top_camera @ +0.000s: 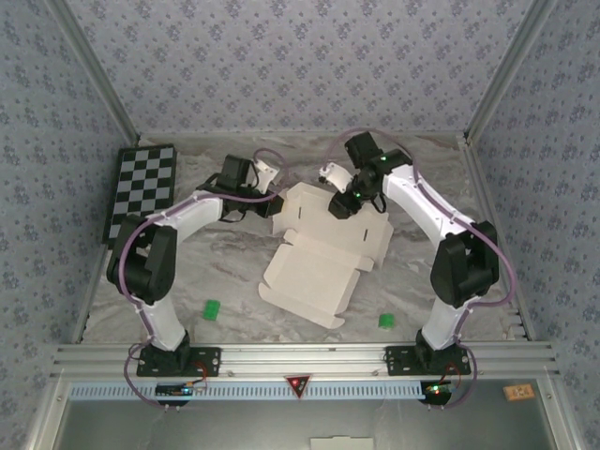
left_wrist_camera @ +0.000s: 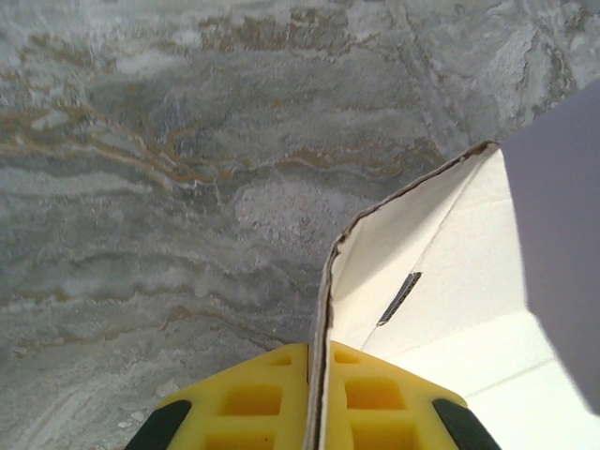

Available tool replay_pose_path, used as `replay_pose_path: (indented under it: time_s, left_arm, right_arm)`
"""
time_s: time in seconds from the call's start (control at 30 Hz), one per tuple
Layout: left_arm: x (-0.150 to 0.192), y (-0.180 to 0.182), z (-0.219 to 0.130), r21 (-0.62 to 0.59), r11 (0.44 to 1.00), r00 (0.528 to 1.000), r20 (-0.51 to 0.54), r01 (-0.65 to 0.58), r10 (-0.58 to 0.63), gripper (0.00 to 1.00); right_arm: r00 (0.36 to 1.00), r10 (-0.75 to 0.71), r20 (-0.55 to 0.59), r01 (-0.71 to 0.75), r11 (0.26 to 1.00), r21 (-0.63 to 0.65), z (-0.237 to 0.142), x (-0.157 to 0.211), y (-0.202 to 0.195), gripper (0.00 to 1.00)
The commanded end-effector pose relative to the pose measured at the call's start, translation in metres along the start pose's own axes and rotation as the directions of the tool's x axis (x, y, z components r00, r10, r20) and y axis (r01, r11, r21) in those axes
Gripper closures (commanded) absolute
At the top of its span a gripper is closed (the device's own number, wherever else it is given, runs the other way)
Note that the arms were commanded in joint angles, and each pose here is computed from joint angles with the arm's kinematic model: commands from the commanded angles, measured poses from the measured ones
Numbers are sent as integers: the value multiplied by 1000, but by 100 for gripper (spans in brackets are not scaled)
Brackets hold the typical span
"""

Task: Fold the paper box

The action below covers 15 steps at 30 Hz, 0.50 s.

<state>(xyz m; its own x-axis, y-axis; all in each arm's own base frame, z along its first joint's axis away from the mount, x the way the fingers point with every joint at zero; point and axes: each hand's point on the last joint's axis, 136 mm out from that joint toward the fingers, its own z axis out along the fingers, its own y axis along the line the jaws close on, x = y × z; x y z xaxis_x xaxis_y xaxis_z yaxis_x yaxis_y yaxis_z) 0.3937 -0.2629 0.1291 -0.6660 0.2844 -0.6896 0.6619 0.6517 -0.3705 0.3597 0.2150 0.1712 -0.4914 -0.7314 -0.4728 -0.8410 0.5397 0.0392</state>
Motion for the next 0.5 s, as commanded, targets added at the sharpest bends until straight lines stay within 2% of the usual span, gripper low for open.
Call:
replay_pose_path:
  time_s: [0.0,0.13,0.3,0.47]
  left_arm:
    - [-27,-18,-15,38,995,992,95,-90,86,93]
    - [-29,-20,-17,45,993,989,103,-111,105,93]
    - [-33,-20,-18,36,992,987,112,-118,114,93]
    - [-36,-14,-18,1,994,988,108,-111,111,93]
  right_arm:
    - [998,69,10,-67,993,-95,-6,-3,2,62]
    - [997,80,-4,-80,985,-155,-4,-1,1,64]
    - [998,56,-35,-61,981,-185,2,3,2,75]
    - [997,52,-61,-61,986,-153,5,8,-2,87]
